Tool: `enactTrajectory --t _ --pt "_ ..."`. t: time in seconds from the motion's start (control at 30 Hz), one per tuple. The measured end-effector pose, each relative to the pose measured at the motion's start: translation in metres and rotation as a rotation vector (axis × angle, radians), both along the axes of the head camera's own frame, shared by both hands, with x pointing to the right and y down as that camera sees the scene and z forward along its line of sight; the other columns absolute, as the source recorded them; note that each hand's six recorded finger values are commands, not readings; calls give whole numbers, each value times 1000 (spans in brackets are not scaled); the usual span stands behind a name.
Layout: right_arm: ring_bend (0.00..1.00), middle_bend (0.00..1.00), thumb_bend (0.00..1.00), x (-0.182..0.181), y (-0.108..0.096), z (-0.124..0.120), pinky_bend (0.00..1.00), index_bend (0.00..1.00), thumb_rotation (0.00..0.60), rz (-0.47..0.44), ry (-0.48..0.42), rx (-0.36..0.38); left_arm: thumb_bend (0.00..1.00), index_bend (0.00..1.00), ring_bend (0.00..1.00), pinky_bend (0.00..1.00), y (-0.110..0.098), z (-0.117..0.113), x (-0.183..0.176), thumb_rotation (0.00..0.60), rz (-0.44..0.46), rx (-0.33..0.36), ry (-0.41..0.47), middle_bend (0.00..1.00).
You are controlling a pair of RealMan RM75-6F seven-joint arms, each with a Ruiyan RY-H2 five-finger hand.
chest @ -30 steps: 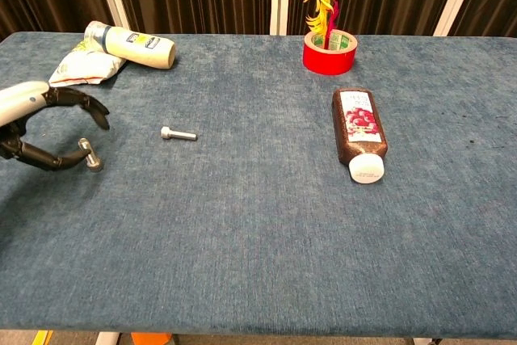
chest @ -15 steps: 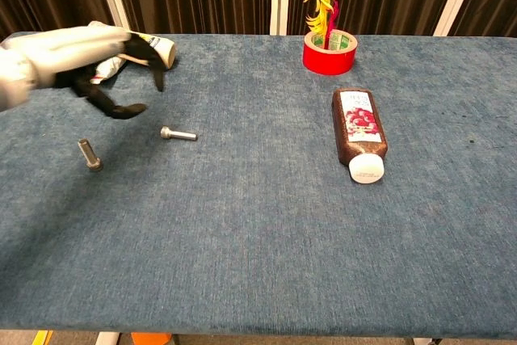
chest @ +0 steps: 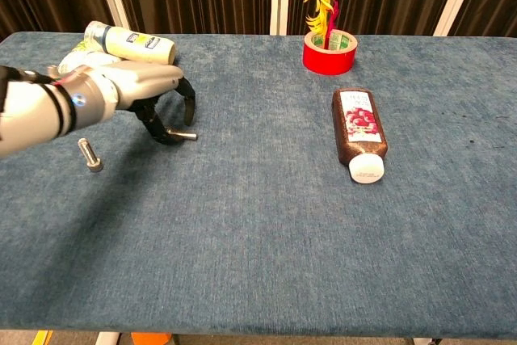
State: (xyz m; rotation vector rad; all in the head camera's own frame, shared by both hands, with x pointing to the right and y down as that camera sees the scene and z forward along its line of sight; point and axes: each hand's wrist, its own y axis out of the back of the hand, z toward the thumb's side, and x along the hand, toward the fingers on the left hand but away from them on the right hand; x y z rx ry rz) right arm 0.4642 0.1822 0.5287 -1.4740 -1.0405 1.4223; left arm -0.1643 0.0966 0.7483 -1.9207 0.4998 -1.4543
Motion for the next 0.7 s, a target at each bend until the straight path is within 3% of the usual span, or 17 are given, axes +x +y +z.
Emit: enactTrajectory --t 0.7 --pt "17 174 177 2 2 0 47 41 600 9 0 -2 350 504 21 0 6 2 11 600 8 -6 9 178"
